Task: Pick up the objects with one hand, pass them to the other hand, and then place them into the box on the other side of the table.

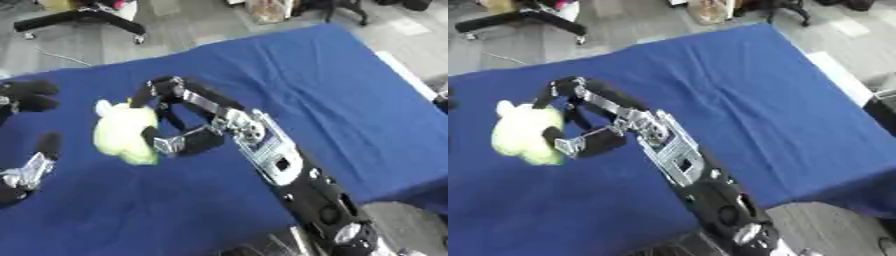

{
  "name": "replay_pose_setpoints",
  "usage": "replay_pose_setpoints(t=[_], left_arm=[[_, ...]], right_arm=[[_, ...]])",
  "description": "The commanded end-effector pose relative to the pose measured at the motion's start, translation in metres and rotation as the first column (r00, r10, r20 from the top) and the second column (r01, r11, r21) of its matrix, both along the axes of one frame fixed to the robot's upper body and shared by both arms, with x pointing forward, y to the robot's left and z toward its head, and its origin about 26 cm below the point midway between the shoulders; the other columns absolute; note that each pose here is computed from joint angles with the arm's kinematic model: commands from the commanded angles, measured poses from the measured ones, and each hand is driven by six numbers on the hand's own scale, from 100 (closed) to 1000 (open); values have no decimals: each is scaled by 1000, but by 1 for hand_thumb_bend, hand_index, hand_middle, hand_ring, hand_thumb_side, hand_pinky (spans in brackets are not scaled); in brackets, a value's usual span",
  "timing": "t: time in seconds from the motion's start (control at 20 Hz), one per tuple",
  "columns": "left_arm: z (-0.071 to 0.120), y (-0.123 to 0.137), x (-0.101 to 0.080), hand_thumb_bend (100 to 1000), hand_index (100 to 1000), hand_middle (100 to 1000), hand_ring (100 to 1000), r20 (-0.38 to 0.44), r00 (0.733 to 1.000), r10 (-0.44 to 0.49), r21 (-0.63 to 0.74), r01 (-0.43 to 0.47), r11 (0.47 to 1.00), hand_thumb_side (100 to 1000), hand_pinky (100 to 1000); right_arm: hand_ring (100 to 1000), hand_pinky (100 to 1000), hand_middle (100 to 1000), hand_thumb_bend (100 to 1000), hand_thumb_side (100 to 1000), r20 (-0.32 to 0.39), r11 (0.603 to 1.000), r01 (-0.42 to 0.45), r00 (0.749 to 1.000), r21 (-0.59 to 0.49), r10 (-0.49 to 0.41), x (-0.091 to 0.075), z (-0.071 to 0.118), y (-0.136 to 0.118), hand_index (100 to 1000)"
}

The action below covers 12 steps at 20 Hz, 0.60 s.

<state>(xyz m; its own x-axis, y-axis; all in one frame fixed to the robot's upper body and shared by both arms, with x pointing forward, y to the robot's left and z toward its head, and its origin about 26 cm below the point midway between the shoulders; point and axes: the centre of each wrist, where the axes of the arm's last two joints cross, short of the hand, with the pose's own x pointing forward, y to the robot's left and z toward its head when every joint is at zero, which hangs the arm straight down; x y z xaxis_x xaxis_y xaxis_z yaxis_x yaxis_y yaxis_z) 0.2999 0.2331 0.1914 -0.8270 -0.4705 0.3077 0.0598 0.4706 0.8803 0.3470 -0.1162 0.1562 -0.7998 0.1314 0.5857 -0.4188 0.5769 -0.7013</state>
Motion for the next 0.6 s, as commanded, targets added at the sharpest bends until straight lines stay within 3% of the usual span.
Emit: replay_pose_setpoints(t=[0.05,0.3,0.6], left_arm=[[18,7,-3,451,921,811,781,116,993,-12,176,-9,984,330,806],[25,9,-2,701,929,833,805,230,972,-55,348,-29,937,308,822],[31,2,-1,850,933,841,807,333,937,-110,426,-45,904,276,822]], right_arm=[[208,542,135,100,100,26,1000,-22,999,12,21,-3,10,0,208],[207,541,135,100,100,14,1000,-27,1000,9,27,-3,9,0,208],[206,540,134,100,115,-3,999,-44,999,11,44,-3,7,2,208]])
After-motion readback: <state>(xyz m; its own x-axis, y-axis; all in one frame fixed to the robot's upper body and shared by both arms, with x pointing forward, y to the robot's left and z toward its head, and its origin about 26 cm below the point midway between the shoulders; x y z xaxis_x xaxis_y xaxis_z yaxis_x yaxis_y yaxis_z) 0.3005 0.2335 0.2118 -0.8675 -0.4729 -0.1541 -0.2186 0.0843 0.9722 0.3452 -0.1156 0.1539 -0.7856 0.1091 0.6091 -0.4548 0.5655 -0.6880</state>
